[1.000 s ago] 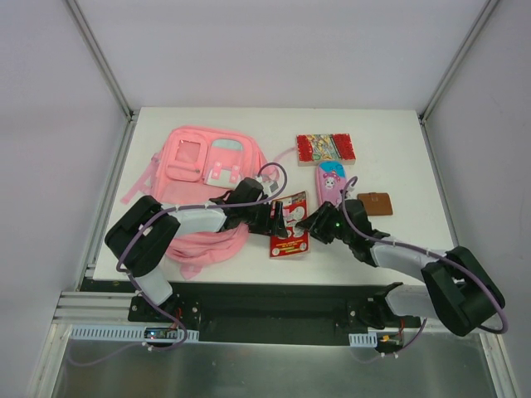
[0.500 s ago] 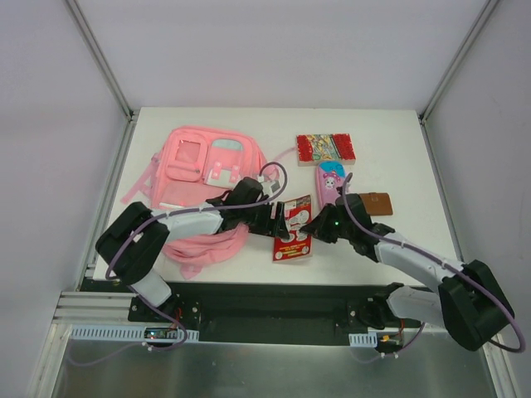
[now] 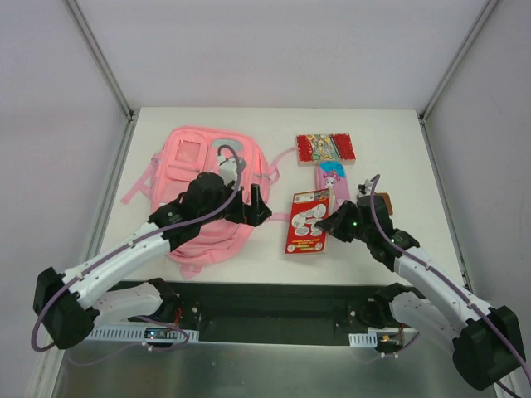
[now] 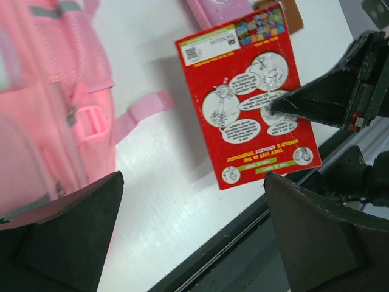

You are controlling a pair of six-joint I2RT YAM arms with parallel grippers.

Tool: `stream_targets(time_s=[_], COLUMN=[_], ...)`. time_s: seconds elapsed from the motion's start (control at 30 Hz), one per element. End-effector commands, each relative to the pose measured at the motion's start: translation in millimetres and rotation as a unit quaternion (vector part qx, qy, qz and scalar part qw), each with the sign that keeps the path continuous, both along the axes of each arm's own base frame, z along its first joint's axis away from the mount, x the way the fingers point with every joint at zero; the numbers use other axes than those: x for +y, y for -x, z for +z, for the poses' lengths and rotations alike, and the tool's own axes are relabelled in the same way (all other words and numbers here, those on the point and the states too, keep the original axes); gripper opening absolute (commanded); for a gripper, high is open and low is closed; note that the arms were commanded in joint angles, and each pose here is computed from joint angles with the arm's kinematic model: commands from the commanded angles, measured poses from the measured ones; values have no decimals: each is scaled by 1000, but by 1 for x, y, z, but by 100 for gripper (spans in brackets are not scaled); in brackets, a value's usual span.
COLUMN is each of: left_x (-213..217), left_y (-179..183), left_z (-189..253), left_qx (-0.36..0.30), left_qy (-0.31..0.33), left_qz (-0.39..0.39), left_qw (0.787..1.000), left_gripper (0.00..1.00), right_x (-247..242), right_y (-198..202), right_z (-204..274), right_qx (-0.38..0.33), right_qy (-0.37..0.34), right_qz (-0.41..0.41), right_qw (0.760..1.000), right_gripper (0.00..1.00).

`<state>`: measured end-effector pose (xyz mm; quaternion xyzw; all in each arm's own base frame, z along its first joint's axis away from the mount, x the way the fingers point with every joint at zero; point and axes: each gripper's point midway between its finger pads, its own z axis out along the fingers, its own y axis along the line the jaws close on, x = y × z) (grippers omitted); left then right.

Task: Pack the student bag
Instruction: Pick up the book from the center of the board, then place the book in the student bag.

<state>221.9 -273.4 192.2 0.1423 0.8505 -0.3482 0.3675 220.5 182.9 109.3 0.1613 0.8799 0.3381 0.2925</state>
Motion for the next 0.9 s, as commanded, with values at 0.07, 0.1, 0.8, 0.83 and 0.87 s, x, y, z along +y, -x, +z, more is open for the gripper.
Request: stream_targets(time_s=[0.07,0.1,0.8,0.83,0.87], left_x=[85,94,161,155,150], left_y=[22,26,60,57,54], left_z=[-31,-36,-64,-59,-46], left_qx=[44,53,92,78,60], left_qy=[-76,-79,-174,-177,-181], left_qz=[163,182,249,219,193], left_qw=[983,979,948,956,963], left_gripper=[99,99,99,99,99], right_x=[7,7,7,7,8], right_y=[-6,-6,-2,-1,-2], right_z=[39,38,35,33,34], right_qx=[-41,-40,-34,-31,-30], right_qy=[-34,-35,-42,-41,-43], right_qz=[11,9,9,10,11], right_qw=[999,999,999,999,999], right_gripper=[1,1,1,1,1])
